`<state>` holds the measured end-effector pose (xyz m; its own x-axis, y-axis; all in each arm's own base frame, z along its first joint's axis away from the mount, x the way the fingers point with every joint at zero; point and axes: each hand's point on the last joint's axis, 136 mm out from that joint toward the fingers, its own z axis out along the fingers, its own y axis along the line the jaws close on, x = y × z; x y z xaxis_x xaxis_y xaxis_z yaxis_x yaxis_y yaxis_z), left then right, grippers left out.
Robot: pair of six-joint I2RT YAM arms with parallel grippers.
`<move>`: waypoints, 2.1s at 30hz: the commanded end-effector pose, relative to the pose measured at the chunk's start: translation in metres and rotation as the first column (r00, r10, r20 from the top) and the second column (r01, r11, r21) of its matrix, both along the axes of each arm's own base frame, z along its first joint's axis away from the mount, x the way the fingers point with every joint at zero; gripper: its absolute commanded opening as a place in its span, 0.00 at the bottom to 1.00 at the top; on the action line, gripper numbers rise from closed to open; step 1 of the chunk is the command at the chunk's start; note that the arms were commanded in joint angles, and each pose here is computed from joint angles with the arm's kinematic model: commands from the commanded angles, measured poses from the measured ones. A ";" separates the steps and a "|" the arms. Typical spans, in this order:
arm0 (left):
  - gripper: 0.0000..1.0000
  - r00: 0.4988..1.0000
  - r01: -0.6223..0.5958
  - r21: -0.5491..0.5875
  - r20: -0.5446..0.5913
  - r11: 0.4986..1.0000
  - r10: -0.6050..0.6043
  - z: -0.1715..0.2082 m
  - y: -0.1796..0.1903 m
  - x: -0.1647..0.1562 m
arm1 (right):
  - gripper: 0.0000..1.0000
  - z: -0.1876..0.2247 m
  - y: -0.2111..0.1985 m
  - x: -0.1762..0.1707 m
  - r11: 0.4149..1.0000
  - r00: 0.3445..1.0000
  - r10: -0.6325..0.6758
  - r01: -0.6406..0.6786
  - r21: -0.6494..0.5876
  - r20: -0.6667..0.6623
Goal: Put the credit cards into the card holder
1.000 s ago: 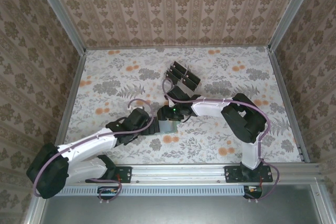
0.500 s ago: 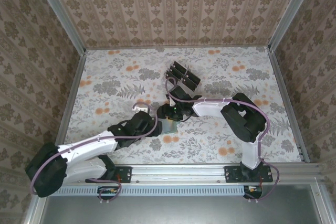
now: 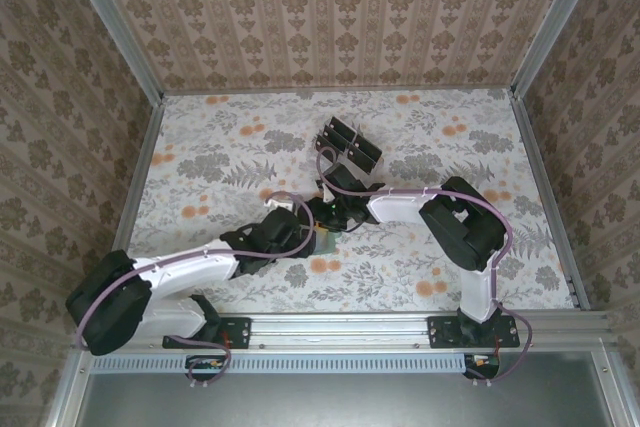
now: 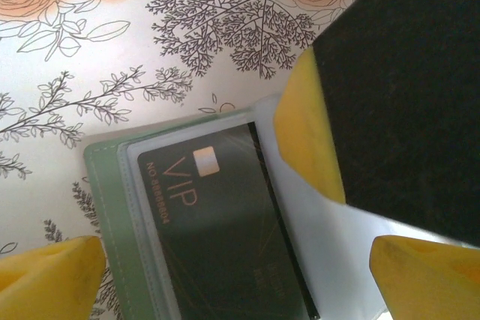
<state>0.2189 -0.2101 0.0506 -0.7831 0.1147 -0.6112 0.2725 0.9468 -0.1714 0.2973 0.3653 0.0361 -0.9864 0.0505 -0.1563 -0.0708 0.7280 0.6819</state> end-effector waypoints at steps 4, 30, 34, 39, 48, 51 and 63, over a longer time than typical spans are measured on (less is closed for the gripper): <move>1.00 0.999 0.022 0.034 0.027 0.999 -0.023 0.001 -0.008 0.008 | 0.56 -0.027 -0.009 -0.018 0.999 0.995 0.000 -0.004 -0.038 -0.096; 1.00 0.995 -0.090 0.134 -0.027 0.987 0.094 -0.030 0.032 -0.006 | 0.57 0.027 -0.024 -0.009 1.000 0.999 -0.031 0.031 0.007 0.025; 1.00 0.995 -0.097 0.127 -0.022 0.987 0.101 -0.029 0.033 -0.006 | 0.57 0.026 -0.025 -0.011 0.999 0.999 -0.039 0.039 0.010 0.018; 1.00 0.994 -0.103 0.117 -0.016 0.988 0.105 -0.026 0.035 -0.006 | 0.57 0.023 -0.021 -0.013 0.999 0.999 -0.037 0.036 0.019 0.006; 1.00 0.994 -0.103 0.112 -0.015 0.988 0.105 -0.025 0.035 -0.006 | 0.57 0.014 -0.011 -0.025 0.999 1.000 -0.026 0.026 0.027 -0.018; 1.00 0.994 -0.102 0.112 -0.015 0.989 0.104 -0.026 0.035 -0.006 | 0.57 0.012 -0.012 -0.028 0.999 0.999 -0.033 0.034 0.029 -0.023; 1.00 0.994 -0.103 0.108 -0.013 0.989 0.105 -0.025 0.035 -0.005 | 0.57 0.012 -0.014 -0.037 0.999 0.999 -0.038 0.039 0.036 -0.030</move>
<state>0.2149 -0.1824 0.0256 -0.8050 0.1106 -0.5828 0.1921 0.9781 -0.0798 0.2626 0.3524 0.0452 -0.9898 0.0784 -0.1187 -0.0287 0.7072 0.7064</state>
